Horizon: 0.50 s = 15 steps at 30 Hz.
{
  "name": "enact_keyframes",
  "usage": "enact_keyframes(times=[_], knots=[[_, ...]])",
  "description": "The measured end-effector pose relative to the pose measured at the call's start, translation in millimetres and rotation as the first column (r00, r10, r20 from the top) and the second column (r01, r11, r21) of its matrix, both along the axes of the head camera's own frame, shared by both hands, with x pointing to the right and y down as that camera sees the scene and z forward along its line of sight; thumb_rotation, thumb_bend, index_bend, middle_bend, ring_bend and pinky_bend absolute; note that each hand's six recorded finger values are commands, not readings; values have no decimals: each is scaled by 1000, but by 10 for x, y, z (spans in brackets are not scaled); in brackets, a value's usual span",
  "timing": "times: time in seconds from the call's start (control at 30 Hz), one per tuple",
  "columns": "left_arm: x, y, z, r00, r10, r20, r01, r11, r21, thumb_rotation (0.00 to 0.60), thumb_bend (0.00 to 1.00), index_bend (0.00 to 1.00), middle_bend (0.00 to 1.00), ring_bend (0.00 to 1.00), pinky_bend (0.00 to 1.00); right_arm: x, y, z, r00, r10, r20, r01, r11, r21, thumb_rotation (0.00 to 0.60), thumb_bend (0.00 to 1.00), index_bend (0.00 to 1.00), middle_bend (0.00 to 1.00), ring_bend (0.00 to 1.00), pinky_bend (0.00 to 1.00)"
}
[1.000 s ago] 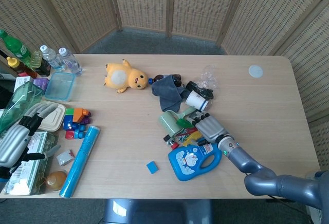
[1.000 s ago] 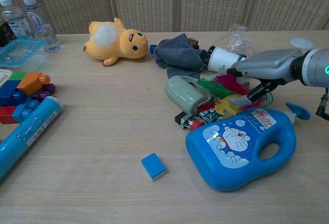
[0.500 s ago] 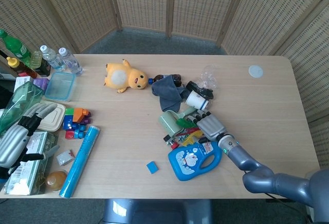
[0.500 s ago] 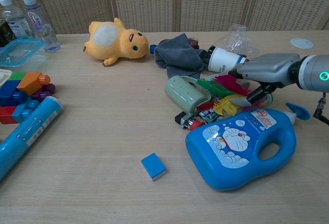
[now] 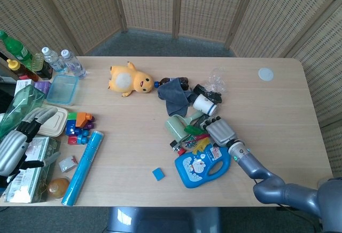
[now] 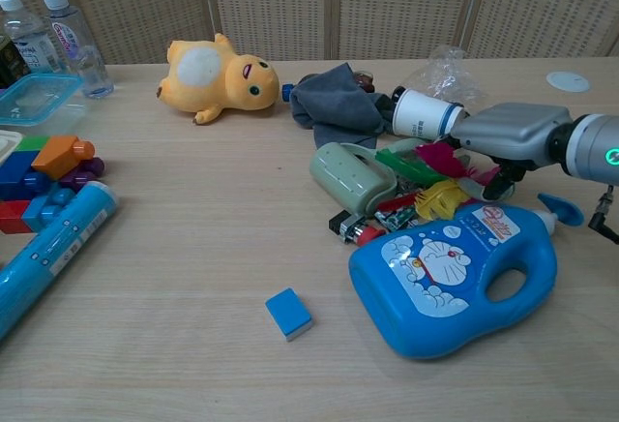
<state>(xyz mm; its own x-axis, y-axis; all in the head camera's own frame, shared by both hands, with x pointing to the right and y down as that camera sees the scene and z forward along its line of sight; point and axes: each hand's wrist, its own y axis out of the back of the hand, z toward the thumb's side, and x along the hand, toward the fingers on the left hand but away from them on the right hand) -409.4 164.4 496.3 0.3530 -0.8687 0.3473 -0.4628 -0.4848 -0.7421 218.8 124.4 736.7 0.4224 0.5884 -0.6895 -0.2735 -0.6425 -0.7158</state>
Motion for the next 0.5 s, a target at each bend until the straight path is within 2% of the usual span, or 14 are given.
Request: enact_keyframes(times=[0.1,0.3,0.5], knots=[[-3,-2,-1,1000,0,-1,0,1000,0,565,298,0,0,0,0,-2,13,18,1000,5,11,-5,1000,6,600,618,417,344,275,333],[-13,-7,-13,1000,-5,-5,5,1000,2,563,299,0,0,0,0,-34,11,29,999,21,40,-21,1000,16,600,616,595,555,471,484],[-41,-5,-8,1000,-15,-8,15,1000,-1,566,299,0,0,0,0,-44,-5,15,998,32,60,-33,999,16,600,622,705,678,593,536]])
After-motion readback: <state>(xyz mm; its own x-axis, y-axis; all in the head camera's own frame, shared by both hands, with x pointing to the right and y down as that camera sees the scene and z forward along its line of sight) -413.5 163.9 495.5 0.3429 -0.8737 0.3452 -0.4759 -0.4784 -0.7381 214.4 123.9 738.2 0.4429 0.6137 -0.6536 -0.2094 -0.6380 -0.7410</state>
